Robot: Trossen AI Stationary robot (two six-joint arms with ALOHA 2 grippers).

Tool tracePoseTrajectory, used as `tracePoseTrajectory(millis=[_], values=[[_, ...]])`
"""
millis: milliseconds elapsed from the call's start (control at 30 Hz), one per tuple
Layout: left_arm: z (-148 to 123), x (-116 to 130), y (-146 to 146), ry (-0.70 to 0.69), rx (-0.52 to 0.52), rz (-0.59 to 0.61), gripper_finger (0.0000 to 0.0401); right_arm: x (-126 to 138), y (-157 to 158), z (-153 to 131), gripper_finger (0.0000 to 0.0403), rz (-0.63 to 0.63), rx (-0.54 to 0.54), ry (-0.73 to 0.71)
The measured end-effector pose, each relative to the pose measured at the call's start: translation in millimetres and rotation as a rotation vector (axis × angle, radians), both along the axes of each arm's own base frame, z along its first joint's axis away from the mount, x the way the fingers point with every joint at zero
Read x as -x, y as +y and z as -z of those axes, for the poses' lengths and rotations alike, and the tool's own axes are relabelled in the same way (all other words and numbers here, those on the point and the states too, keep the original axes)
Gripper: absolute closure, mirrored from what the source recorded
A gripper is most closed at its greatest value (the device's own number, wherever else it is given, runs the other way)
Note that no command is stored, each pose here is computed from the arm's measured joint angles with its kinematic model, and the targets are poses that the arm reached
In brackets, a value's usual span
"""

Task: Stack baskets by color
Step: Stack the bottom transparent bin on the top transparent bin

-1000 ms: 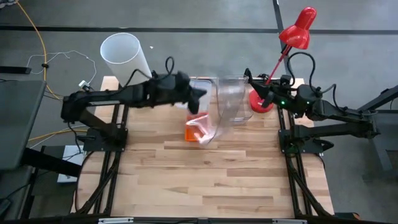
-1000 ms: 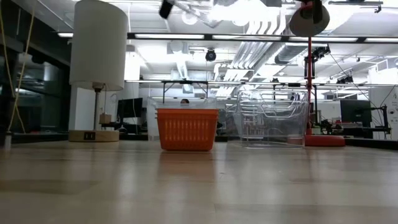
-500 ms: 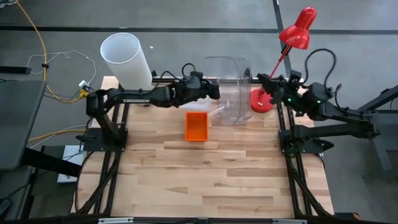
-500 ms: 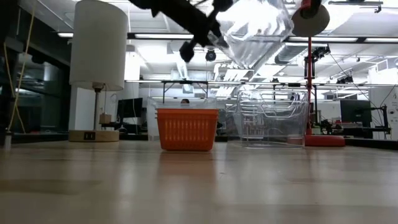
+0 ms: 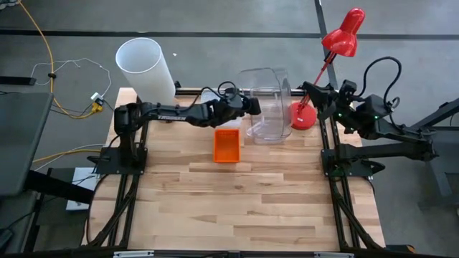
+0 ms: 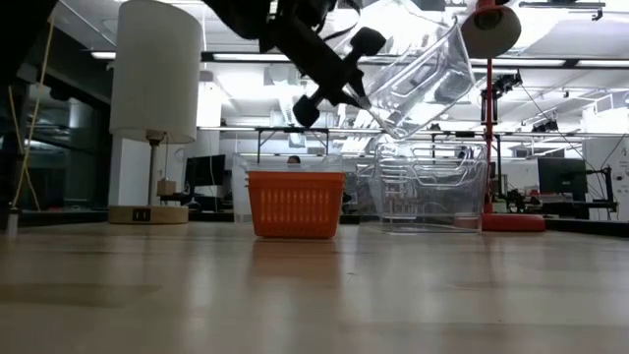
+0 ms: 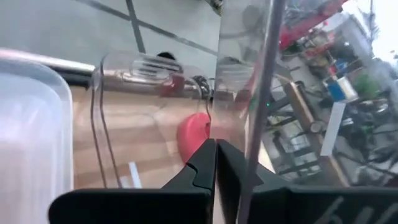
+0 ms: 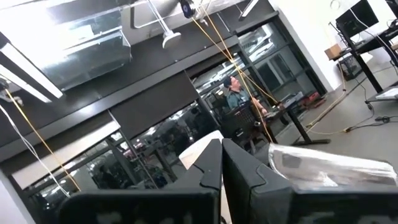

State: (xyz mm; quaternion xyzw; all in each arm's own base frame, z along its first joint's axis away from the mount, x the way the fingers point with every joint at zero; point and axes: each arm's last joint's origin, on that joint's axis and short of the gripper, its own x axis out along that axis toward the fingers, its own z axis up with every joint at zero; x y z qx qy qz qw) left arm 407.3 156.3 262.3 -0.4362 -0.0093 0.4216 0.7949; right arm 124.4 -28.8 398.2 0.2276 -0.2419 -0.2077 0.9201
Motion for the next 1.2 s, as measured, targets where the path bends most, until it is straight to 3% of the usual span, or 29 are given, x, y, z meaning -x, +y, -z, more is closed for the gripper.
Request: tracePoseTrajectory(millis=[300,633,1200], values=[[-32,-1,5,0.138,-0.099,-0.057,0.0401,-1,0,4,0.0402,0.008,-0.009,0.043],[-14,-30,9,0.295,-0.038,-0.026,0.0401,-2,-1,5,0.0402,0.009,-0.011,0.056],[-7,-26,10,0.343,0.016,-0.069,0.0401,-3,-1,8,0.0402,0.010,-0.016,0.088]])
